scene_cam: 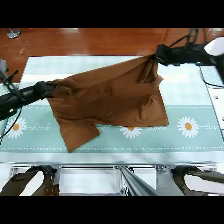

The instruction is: Fold the shirts.

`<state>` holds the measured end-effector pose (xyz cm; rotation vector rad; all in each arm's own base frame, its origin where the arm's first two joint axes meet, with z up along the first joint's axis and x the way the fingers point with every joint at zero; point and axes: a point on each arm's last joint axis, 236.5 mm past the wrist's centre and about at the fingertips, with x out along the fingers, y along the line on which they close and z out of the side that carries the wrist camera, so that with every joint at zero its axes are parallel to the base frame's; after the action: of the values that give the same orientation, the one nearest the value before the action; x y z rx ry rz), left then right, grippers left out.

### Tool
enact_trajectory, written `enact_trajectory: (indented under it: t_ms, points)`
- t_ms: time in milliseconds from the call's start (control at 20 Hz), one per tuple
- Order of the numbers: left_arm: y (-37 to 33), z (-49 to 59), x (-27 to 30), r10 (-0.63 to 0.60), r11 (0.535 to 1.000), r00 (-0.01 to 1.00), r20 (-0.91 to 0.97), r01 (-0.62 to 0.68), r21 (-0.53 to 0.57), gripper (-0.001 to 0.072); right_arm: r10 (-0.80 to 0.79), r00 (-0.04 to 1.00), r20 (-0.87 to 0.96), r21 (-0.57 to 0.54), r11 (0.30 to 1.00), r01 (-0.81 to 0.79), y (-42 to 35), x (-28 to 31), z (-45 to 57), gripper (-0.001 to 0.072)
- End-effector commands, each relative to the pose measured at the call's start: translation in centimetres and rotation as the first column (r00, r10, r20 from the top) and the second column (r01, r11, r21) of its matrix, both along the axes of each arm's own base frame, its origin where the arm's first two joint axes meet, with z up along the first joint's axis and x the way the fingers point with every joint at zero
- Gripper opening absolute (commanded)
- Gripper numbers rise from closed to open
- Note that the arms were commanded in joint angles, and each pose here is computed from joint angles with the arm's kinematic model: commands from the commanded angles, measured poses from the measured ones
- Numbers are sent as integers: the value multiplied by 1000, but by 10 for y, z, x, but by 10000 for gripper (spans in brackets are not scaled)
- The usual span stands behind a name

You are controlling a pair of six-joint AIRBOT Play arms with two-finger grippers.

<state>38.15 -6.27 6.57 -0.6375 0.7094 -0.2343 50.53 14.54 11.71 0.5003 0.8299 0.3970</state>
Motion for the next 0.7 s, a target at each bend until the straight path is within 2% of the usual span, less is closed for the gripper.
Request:
enact_trajectory:
  t_ms: [0, 50, 100, 150, 250, 400, 450, 550, 600, 650]
  points:
    - [-6, -35, 33, 16, 1000, 998, -53, -16, -7, 30, -58, 996, -68, 124, 990, 66, 12, 56, -44, 41]
    - [-12, -40, 38, -7, 1000, 997, -73, 6, -14, 197, -65, 994, -92, 155, 985, 79, 14, 62, -51, 177]
    - [-17, -42, 41, -27, 999, 996, -86, 26, -22, 678, -57, 992, -109, 188, 979, 77, 17, 64, -55, 614]
    - [-19, -42, 42, -56, 998, 993, -103, 54, -30, 706, -22, 993, -118, 198, 979, 45, 17, 60, -56, 629]
    - [-3, -35, 35, -135, 991, 978, -158, 133, -22, 705, 41, 986, -159, 179, 984, -12, -1, 43, -52, 628]
    - [66, -24, 11, -56, 998, 957, -284, 41, -56, 703, 67, 959, -276, 55, 997, -53, -81, -9, -41, 626]
    - [87, -26, -2, -27, 996, 946, -323, -1, -87, 703, 40, 945, -323, -47, 997, -58, -115, -32, -42, 625]
    - [110, -40, -30, 1, 986, 919, -395, -67, -153, 703, -139, 917, -374, -281, 959, 30, -192, -75, -47, 625]
    - [112, -51, -43, 9, 979, 903, -429, -95, -179, 703, -223, 908, -356, -309, 945, 111, -213, -90, -48, 626]
    - [110, -67, -56, 13, 972, 886, -463, -119, -202, 703, -274, 899, -340, -287, 941, 179, -220, -103, -52, 625]
